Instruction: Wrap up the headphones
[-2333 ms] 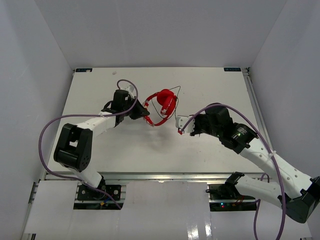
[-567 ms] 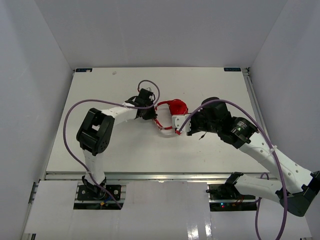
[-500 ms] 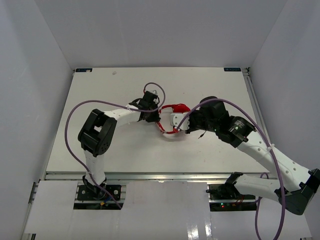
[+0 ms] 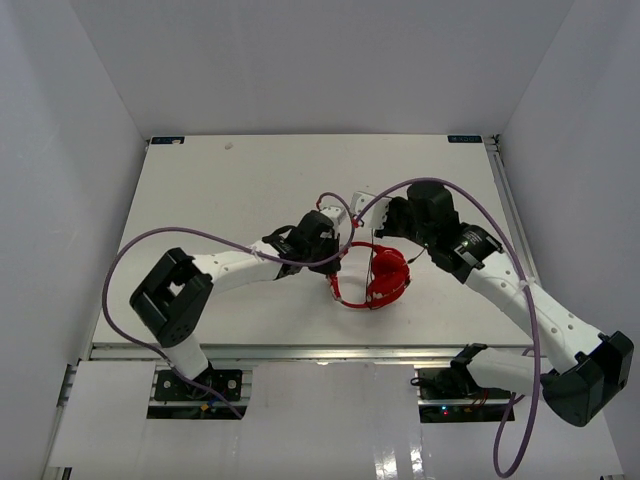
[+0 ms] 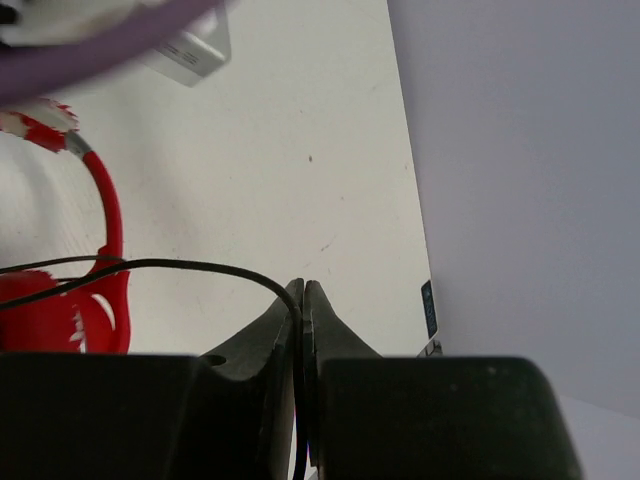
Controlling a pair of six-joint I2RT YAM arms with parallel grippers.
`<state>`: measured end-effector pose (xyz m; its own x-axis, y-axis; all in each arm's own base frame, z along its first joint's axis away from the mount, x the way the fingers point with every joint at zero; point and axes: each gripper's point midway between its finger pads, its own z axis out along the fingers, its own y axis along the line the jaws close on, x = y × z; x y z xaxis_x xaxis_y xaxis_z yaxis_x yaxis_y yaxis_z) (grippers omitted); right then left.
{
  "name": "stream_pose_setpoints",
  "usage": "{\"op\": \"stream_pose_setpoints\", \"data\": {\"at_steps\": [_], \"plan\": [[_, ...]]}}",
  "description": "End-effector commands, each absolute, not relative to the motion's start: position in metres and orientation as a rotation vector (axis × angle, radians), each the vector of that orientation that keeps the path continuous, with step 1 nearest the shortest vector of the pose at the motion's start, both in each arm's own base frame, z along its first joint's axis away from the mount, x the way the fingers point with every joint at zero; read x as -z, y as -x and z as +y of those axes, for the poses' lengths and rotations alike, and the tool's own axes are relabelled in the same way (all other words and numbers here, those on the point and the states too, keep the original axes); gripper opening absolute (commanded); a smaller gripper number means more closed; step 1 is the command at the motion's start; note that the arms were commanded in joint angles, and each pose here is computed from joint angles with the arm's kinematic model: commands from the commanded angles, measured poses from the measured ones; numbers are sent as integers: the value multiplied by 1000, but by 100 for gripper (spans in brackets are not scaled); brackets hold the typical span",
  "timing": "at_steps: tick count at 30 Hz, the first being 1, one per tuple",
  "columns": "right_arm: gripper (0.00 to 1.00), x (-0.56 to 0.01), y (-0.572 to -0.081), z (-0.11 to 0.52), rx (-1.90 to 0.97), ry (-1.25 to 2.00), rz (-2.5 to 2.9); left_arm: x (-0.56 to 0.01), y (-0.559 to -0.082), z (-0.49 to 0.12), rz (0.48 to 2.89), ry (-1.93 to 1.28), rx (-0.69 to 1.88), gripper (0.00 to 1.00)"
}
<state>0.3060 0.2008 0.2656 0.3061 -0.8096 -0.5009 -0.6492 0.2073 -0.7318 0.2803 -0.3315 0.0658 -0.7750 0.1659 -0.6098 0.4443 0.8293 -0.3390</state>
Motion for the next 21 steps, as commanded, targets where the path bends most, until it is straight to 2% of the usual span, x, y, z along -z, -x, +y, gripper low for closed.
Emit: {"op": "stream_pose_setpoints", "data": {"at_steps": [1, 9, 21], "plan": [[8, -266, -325, 190, 164, 1365, 1453, -140, -265, -364, 2183, -525, 857, 0], [8, -229, -332, 177, -32, 1307, 1607, -190, -237, -360, 2043, -546, 957, 0], [8, -214, -308, 180, -512, 1265, 1658, -251, -248, -335, 1944, -399, 888, 0]]}}
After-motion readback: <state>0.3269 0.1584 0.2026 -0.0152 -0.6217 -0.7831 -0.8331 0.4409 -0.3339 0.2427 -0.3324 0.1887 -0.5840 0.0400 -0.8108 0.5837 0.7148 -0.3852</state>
